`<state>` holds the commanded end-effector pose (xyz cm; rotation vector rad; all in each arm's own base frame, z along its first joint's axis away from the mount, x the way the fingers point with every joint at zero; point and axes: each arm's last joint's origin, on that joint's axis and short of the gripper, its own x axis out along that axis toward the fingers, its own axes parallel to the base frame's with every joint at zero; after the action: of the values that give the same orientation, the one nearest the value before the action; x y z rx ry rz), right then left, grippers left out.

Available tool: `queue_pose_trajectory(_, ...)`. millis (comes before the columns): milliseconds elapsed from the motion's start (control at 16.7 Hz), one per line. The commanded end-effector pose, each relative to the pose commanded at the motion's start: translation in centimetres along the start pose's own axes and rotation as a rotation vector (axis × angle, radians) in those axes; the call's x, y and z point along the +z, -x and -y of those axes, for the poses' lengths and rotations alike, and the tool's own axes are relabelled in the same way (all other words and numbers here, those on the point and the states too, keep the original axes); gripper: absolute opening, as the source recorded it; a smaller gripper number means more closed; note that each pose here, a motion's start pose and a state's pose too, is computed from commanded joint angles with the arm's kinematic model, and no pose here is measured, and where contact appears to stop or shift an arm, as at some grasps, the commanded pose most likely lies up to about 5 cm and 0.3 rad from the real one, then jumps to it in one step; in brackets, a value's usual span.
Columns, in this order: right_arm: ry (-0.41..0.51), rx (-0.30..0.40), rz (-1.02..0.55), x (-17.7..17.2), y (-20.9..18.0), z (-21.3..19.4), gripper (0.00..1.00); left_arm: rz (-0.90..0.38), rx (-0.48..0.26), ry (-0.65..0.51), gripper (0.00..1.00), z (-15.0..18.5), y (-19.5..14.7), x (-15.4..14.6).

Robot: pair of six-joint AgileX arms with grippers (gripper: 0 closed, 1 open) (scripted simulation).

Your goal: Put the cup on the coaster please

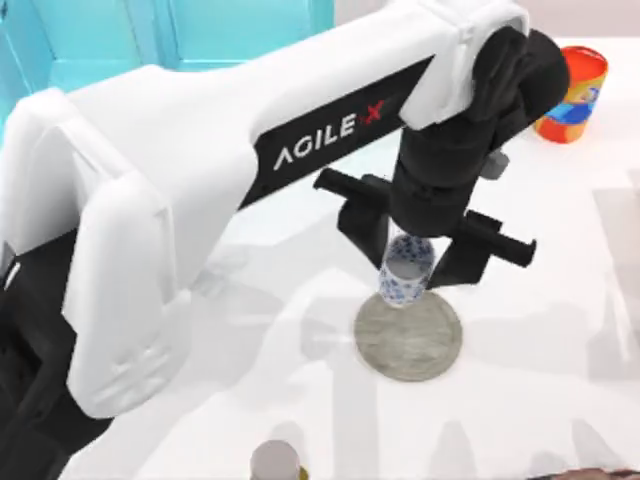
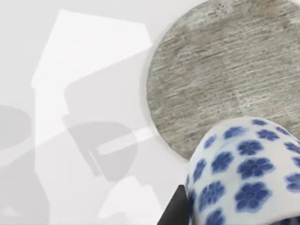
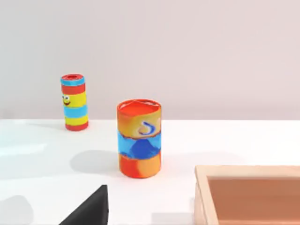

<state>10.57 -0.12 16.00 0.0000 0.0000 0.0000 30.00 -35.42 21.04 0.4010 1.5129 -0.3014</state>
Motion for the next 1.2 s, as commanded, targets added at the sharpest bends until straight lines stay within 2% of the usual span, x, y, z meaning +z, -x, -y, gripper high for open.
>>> queue_pose_trajectory(240,0.0,0.0,0.0,0.0,0.0,0.0,1.0,-0.032,-0.028,0.28,0.0,0.6,-0.4,1.0)
queue_pose_trajectory(420,0.0,0.0,0.0,0.0,0.0,0.0,1.0,-0.035,-0.052,0.404,0.0,0.3,-0.2,1.7)
queue_pose_trajectory(900,0.0,0.0,0.0,0.0,0.0,0.0,1.0,-0.033,-0.059,0.421,0.0,0.4,-0.5,1.8)
queue_pose_trajectory(1200,0.0,0.0,0.0,0.0,0.0,0.0,1.0,-0.046,-0.06,0.425,0.0,0.6,-4.7,1.8)
